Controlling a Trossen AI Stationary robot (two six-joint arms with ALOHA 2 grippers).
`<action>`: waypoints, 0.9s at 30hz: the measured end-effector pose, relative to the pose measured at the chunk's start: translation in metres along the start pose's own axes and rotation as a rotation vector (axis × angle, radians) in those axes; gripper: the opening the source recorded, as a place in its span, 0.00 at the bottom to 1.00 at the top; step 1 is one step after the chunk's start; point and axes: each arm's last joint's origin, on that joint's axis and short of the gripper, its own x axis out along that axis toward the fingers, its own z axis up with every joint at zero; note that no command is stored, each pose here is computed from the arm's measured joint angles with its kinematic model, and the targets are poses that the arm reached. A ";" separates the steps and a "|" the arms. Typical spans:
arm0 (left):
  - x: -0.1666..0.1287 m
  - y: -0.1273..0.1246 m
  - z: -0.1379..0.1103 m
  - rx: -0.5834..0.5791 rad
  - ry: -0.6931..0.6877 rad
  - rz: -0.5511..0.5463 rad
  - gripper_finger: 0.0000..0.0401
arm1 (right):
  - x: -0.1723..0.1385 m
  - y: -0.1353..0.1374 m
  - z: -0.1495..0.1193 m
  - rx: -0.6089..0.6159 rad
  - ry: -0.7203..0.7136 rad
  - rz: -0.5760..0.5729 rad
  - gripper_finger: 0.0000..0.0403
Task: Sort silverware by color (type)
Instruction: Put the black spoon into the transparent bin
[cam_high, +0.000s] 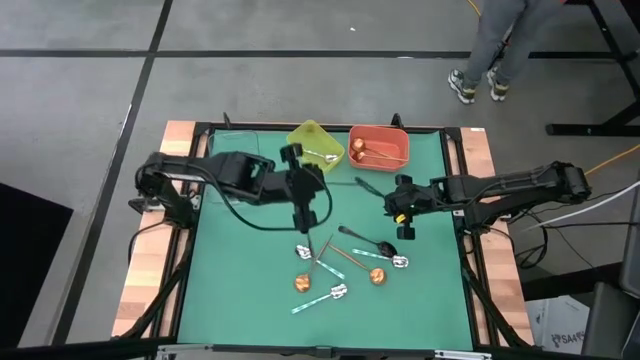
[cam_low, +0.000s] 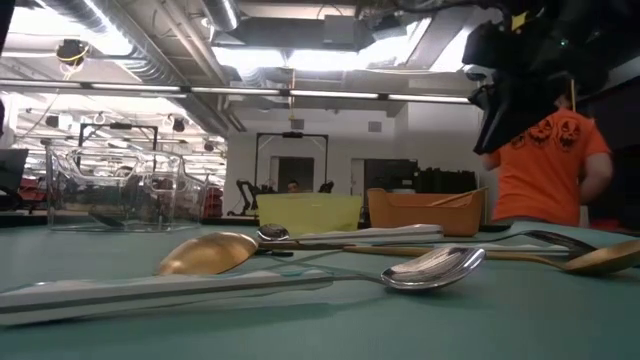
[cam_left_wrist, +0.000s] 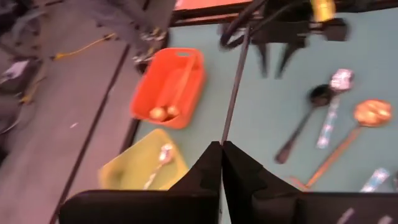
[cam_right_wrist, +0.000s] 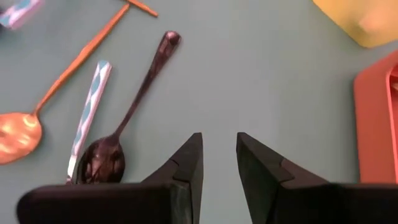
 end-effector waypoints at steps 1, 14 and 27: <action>-0.004 0.005 0.000 -0.008 0.010 0.023 0.00 | 0.000 0.000 0.000 0.001 -0.001 0.000 0.22; -0.022 0.060 -0.031 -0.124 0.226 0.310 0.00 | 0.000 0.000 0.000 0.044 -0.001 0.000 0.22; 0.031 0.099 -0.101 -0.223 0.511 0.500 0.00 | 0.000 0.000 0.003 0.048 -0.027 0.001 0.22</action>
